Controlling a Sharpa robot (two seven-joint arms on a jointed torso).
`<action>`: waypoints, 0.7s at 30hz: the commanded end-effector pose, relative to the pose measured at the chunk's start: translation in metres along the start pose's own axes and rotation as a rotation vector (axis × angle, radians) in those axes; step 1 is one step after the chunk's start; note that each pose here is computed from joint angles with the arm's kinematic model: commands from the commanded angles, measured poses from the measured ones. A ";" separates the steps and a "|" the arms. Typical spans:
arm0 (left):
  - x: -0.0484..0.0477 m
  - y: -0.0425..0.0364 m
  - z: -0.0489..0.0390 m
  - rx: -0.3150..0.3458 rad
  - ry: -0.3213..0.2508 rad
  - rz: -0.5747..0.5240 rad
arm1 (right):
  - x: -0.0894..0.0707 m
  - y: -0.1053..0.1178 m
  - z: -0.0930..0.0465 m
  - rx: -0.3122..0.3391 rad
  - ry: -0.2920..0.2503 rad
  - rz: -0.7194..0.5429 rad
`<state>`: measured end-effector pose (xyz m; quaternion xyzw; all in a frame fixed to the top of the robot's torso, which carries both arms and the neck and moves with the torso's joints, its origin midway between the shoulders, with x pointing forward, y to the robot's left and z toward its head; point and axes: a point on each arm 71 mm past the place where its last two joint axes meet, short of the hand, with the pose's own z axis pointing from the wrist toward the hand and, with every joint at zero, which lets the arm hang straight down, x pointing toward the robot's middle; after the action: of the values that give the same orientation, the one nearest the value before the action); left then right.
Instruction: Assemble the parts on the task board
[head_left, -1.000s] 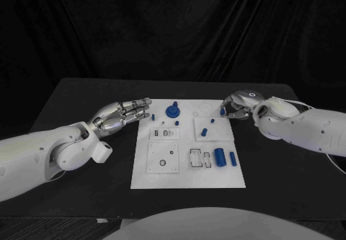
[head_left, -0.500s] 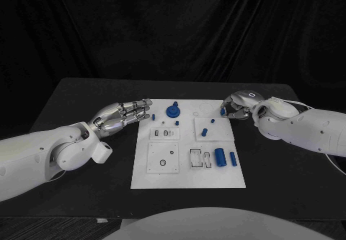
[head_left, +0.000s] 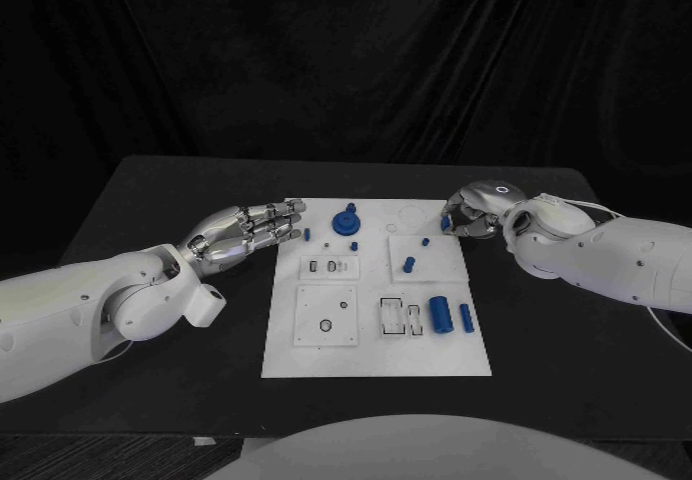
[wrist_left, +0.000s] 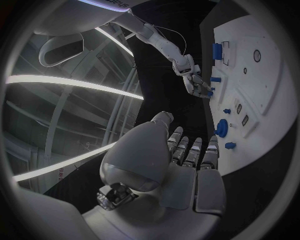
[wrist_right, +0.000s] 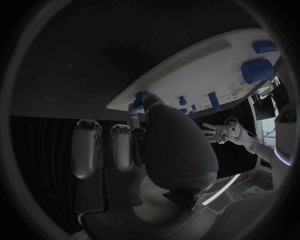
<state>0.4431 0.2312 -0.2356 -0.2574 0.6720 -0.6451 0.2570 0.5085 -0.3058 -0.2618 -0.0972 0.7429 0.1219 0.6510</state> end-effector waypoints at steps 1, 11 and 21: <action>0.0022 -0.0002 0.0009 0.009 0.015 -0.010 | 0.001 -0.001 0.000 0.016 -0.011 -0.002; 0.0020 0.0003 0.0008 0.006 0.016 -0.011 | -0.001 -0.001 0.000 0.010 -0.036 -0.001; 0.0011 0.0009 -0.0003 0.004 0.016 -0.012 | -0.005 0.003 -0.004 -0.006 -0.081 0.010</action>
<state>0.4431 0.2317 -0.2367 -0.2579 0.6740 -0.6440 0.2539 0.5064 -0.3047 -0.2591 -0.0954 0.7317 0.1285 0.6626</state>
